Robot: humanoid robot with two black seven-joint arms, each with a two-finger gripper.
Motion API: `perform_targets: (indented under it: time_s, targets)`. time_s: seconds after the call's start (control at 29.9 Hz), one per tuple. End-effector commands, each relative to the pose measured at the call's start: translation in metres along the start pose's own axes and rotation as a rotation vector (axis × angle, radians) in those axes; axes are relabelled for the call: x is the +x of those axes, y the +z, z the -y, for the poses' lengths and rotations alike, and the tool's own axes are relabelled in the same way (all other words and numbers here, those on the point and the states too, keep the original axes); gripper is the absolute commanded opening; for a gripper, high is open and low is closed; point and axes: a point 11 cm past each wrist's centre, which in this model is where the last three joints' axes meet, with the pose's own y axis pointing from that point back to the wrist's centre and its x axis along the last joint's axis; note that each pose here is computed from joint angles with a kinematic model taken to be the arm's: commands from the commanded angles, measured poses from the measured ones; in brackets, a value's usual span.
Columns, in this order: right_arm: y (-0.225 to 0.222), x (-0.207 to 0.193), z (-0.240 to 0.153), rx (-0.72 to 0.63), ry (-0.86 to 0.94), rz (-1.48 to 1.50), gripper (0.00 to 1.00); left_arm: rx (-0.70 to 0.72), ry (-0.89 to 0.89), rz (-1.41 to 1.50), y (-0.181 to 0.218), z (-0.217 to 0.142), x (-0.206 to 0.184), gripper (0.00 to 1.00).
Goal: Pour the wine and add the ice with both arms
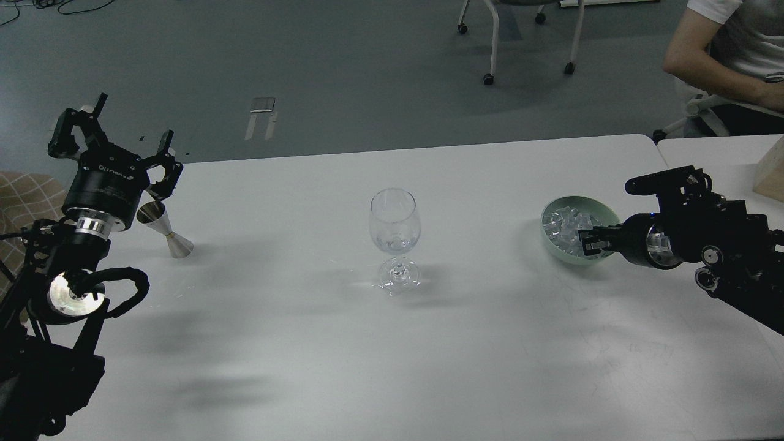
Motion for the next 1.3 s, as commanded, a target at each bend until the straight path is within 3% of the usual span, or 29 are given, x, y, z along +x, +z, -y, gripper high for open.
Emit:
perform_targets:
  time_s: [0.0,0.37,1.04,1.27]
  targets:
    - [0.001,0.0,0.0,-0.003,-0.002,0.001,0.23,0.0,0.0,0.0,0.0,0.0,0.0,0.98]
    - [0.0,-0.002,0.0,0.0,-0.007,0.001,0.13,0.001,0.002,0.001,0.0,0.0,0.001,0.98]
    - [-0.004,0.03,-0.035,0.05,0.098,0.0,0.14,0.0,0.001,-0.002,0.0,0.0,0.0,0.98]
    - [-0.039,0.058,-0.06,0.186,0.188,0.037,0.13,0.001,0.001,-0.002,0.0,0.001,0.0,0.98]
